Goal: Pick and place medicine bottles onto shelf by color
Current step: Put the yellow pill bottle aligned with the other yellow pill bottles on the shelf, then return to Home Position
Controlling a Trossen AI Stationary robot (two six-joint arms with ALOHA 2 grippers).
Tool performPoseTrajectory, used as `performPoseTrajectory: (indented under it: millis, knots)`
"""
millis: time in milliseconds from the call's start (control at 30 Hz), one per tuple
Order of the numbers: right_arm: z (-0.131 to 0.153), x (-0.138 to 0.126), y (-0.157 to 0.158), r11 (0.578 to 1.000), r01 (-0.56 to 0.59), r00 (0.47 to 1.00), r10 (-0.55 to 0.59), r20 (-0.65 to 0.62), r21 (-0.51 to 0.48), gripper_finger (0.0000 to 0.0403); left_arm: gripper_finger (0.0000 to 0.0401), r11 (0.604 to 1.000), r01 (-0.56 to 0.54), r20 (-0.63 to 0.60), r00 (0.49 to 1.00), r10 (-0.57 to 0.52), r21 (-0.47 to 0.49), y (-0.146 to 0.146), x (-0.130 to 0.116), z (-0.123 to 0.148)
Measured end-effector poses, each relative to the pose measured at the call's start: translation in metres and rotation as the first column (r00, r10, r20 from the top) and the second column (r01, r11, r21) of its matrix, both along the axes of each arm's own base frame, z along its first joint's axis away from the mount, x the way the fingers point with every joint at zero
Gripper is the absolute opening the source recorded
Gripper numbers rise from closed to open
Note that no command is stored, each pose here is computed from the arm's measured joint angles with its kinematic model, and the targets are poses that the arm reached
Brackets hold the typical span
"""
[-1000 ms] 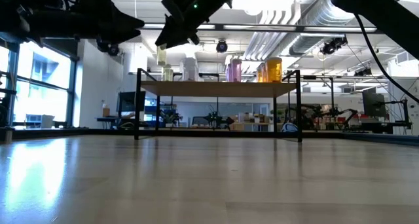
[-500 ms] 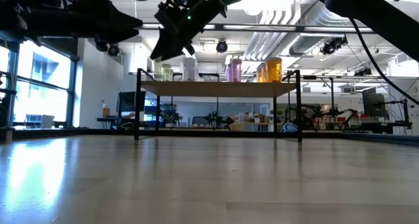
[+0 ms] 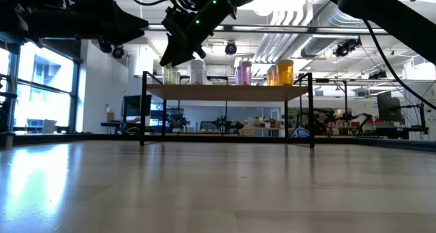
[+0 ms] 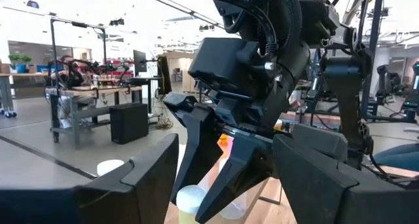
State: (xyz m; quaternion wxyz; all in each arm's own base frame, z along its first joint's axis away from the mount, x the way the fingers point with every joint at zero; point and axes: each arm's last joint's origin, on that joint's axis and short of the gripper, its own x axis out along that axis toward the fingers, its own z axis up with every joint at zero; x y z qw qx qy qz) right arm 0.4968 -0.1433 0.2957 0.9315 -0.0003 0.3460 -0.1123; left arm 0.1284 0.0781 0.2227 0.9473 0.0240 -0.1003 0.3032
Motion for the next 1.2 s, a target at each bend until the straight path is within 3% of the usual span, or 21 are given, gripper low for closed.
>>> performPoseTrajectory:
  millis: [233,733,1200]
  knots:
    - [0.000,0.000,-0.001,1.000,0.014,1.000,-0.015,-0.011,-0.025,0.0117,0.0239,1.000,0.000,0.000,1.000,0.000,0.000,0.000,0.000,0.000]
    - [-0.002,-0.001,-0.001,1.000,0.018,1.000,-0.018,-0.021,-0.021,0.0169,0.0239,1.000,0.000,-0.002,1.000,0.000,-0.001,0.000,0.000,0.000]
    - [0.027,-0.013,0.002,0.999,0.017,1.000,-0.017,0.024,-0.032,0.0170,0.0239,1.000,0.000,-0.010,1.000,0.000,-0.006,0.000,0.000,-0.001]
